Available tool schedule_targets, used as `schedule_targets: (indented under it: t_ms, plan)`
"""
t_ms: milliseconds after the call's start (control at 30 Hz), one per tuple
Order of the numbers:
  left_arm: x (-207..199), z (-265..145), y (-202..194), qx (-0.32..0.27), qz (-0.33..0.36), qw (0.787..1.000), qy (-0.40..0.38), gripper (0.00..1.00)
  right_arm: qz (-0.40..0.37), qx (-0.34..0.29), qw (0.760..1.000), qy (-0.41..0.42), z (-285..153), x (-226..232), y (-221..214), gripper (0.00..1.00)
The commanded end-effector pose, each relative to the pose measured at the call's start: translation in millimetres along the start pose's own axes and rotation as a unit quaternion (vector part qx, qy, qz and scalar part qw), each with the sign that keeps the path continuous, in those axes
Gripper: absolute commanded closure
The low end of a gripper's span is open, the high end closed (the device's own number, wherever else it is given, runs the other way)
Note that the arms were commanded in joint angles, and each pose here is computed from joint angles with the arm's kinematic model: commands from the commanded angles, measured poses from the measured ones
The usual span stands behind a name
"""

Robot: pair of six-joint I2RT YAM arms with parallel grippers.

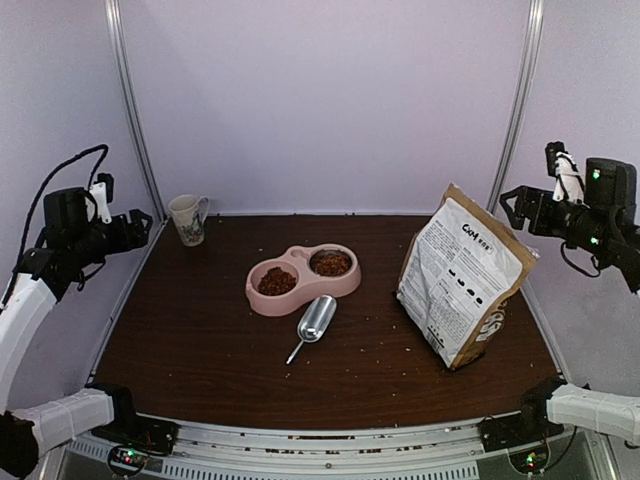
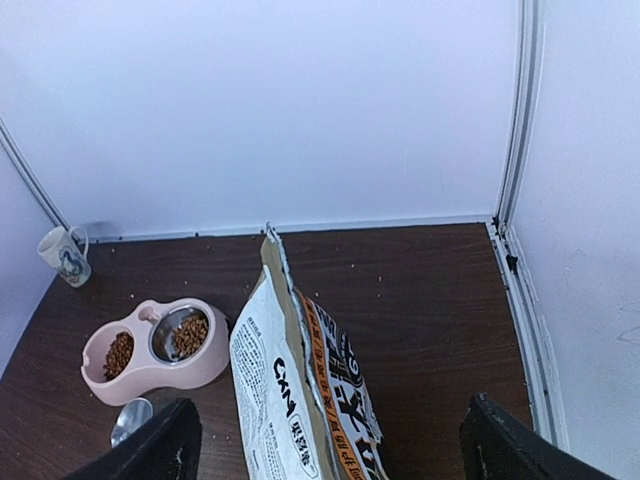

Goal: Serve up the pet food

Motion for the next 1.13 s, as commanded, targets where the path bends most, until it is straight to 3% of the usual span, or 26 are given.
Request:
schedule_targets:
  t_ms: [0, 200, 367, 567, 633, 867, 1100]
  plan:
    - [58, -16, -9, -0.025, -0.019, 0.988, 0.149, 0.04, 0.041, -0.105, 0.994, 0.010, -10, -11, 11, 0.02]
    - [96, -45, -31, -0.133, -0.041, 0.950, 0.279, 0.02, 0.059, -0.202, 0.977, -0.008, -17, -37, -14, 0.00]
    - [98, -32, -65, -0.192, -0.022, 0.942, 0.274, 0.02, 0.070, -0.264, 0.960, -0.056, -4, -70, -58, 0.00]
    - [98, -2, -97, -0.187, 0.052, 0.943, 0.269, 0.02, 0.076, -0.333, 0.934, -0.102, 15, -105, -119, 0.00]
    - [100, 6, -99, -0.191, 0.044, 0.943, 0.271, 0.02, 0.074, -0.337, 0.931, -0.121, 19, -114, -131, 0.00]
    - [104, 42, -96, -0.143, 0.052, 0.950, 0.271, 0.02, 0.012, -0.314, 0.937, -0.153, 31, -120, -150, 0.00]
    - [102, 41, -96, -0.147, 0.058, 0.951, 0.267, 0.02, 0.008, -0.316, 0.938, -0.141, 29, -118, -151, 0.00]
Point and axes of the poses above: each gripper's point midway between its finger pads, its own z axis out along the fingers, its own x axis along the line the jaws close on, y = z × x, the point moved 2 cm from there along -z, back along the fingers, and after that the axes turned 6 degrees about z, right-handed, at the moved point
